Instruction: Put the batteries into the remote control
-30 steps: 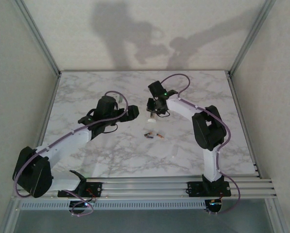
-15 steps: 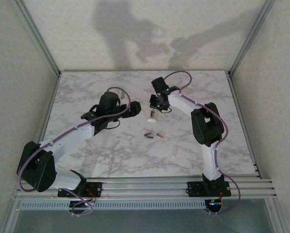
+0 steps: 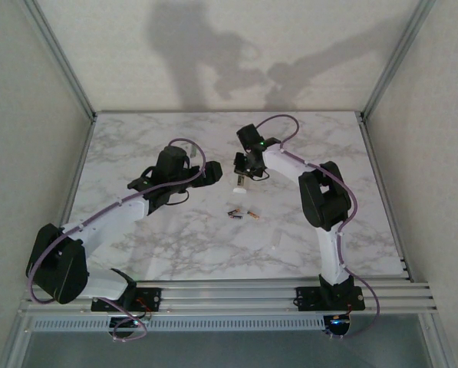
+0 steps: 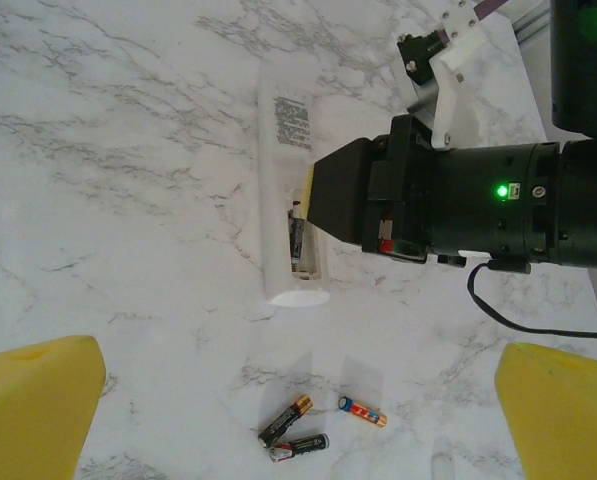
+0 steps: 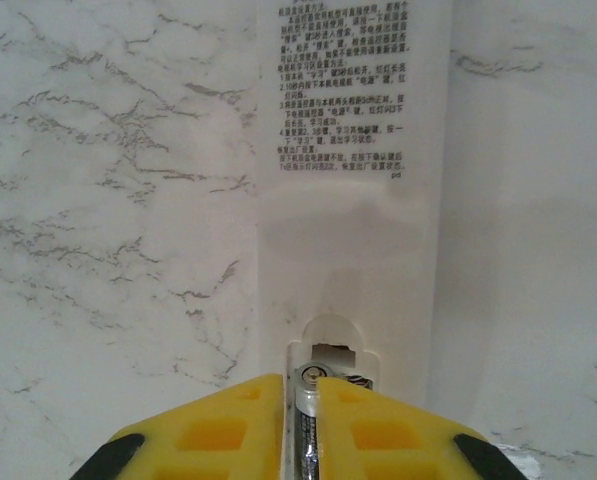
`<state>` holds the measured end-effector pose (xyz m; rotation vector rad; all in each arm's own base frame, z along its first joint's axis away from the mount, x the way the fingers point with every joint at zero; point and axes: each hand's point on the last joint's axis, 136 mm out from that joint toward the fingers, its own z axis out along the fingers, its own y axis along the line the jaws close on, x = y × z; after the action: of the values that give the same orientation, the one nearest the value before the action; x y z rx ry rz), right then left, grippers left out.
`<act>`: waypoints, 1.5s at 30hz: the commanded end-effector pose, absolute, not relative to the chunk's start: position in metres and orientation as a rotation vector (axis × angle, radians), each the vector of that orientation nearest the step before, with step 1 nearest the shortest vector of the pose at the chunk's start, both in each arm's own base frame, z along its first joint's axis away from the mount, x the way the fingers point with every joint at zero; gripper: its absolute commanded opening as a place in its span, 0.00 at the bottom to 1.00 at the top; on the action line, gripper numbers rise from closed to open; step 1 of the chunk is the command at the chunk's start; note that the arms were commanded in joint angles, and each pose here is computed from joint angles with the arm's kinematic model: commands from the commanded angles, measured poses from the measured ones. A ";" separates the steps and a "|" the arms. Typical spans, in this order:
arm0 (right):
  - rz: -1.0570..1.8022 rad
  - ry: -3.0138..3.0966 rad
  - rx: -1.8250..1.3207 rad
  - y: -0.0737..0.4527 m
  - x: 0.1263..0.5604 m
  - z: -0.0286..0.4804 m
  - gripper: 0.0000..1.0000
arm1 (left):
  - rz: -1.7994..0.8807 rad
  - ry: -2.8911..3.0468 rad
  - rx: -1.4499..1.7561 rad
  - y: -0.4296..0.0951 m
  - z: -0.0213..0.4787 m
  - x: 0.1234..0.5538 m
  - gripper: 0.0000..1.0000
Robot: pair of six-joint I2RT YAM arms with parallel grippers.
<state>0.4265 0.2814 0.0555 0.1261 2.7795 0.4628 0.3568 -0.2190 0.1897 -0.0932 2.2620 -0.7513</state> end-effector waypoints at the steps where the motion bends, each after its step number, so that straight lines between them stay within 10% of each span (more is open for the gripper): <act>1: 0.438 2.820 0.108 0.285 0.421 0.044 0.16 | -0.745 2.233 -0.080 -0.217 0.197 0.354 1.00; 45: 0.210 2.992 0.123 0.278 0.347 -0.025 0.09 | -0.788 2.219 -0.087 -0.218 0.198 0.349 1.00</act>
<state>0.4097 0.2868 0.0409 0.1522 2.7426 0.3376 0.3511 -0.2159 0.1906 -0.0924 2.2512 -0.7576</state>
